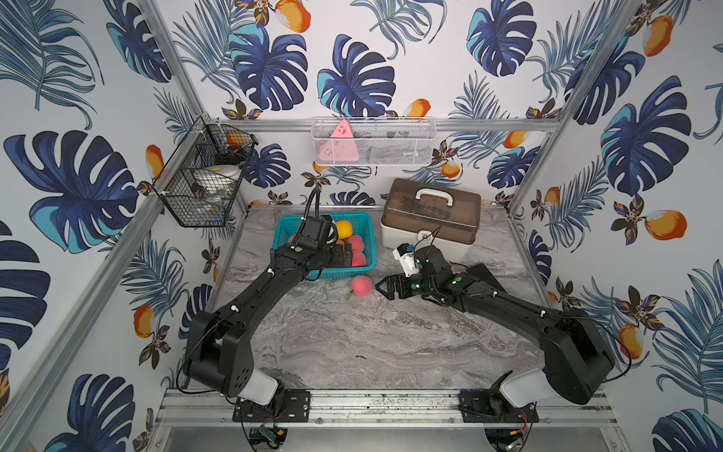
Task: Put the peaches into the basket
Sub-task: Place the peach in the basket, then pick up the peach from the center of the board.
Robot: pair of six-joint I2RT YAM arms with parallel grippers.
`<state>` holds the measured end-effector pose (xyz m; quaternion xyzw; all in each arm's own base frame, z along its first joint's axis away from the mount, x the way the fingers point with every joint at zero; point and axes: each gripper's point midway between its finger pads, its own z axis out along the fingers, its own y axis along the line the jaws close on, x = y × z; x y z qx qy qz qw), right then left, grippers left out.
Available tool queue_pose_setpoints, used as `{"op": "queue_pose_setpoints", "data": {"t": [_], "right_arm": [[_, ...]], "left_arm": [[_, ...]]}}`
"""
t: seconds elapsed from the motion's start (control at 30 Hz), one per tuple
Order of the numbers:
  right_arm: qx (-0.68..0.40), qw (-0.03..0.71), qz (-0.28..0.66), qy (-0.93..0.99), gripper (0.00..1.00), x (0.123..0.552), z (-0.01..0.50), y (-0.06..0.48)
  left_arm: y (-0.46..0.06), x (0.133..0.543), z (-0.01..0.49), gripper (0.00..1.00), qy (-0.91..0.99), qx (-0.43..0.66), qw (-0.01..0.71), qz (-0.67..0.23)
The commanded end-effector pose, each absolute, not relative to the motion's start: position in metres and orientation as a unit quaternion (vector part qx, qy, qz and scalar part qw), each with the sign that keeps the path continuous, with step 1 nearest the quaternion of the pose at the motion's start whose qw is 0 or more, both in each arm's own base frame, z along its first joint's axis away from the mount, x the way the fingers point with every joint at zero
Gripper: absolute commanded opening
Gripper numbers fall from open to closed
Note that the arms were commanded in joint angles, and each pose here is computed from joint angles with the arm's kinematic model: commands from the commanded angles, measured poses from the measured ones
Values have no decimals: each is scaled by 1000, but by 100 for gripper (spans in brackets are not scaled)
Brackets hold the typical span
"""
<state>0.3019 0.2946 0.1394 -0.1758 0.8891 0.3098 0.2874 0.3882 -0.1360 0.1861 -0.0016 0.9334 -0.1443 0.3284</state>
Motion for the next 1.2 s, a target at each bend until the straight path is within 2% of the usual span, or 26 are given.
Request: {"op": "queue_pose_setpoints", "data": {"t": [0.0,0.2,0.47,0.7,1.17], "right_arm": [[-174,307,318,880,100,305,139,303],[-203,331,359,849,100,297,137,324],[-204,354,364,837,100,302,117,335],[-185,333,364,850,100,310,84,342],[-170,349,363,847,100,330,73,353]], "left_arm": [[-146,364,184,99,938,25,298,-176],[-151,328,183,99,933,35,285,-214],[-140,299,177,99,936,48,283,-203],[-133,293,166,99,941,41,280,-186],[-133,298,189,99,924,28,325,-202]]}}
